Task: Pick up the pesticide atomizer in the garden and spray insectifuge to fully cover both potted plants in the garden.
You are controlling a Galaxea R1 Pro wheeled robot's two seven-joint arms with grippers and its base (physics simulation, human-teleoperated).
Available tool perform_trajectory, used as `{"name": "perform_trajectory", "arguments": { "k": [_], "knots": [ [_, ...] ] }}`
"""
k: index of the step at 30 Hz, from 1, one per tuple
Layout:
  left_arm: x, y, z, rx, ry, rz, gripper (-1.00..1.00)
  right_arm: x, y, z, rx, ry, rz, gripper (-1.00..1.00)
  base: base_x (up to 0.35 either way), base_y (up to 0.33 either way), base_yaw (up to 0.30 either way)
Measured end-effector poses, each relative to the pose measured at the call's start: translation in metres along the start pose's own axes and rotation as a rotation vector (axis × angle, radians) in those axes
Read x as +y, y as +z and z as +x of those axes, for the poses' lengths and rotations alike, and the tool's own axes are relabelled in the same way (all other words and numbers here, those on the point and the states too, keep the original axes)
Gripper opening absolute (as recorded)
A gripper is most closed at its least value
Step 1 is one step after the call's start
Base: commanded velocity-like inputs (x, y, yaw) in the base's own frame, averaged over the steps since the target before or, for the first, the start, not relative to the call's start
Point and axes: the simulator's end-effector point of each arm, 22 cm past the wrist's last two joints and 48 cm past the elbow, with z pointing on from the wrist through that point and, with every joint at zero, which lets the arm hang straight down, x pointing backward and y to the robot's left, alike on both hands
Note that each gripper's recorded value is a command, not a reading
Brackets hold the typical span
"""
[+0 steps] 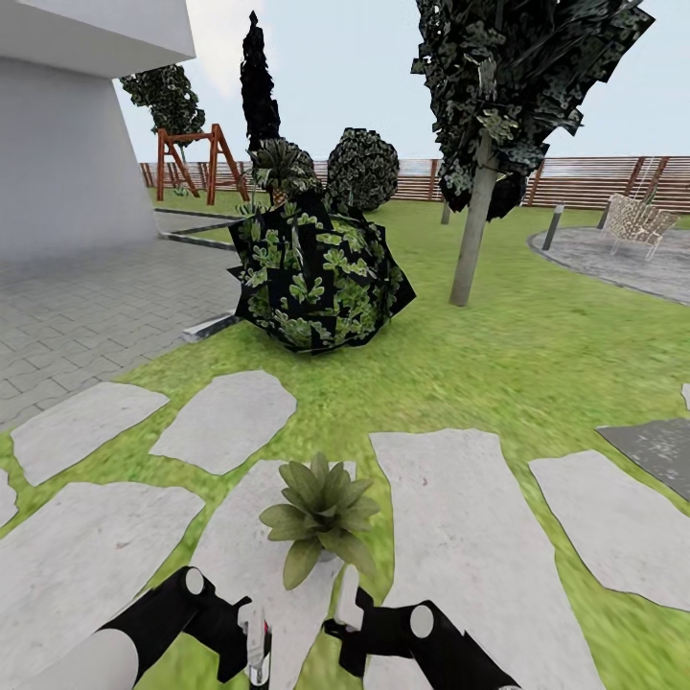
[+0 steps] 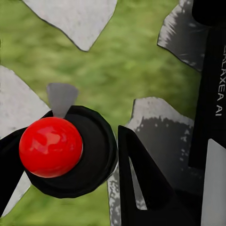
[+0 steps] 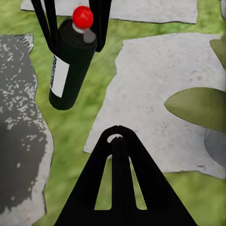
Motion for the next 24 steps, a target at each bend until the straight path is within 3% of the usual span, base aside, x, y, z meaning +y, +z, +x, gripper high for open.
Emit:
{"name": "perform_trajectory", "arguments": {
  "k": [7, 24],
  "knots": [
    [-0.005, 0.008, -0.013, -0.02, 0.009, 0.007, -1.0, 0.005, 0.008, -0.018, -0.028, -0.002, -0.005, -1.0, 0.0, 0.0, 0.0],
    [-0.017, 0.021, -0.036, -0.07, 0.023, 0.03, -1.0, 0.004, 0.008, -0.017, -0.026, -0.002, -0.004, -1.0, 0.0, 0.0, 0.0]
  ]
}}
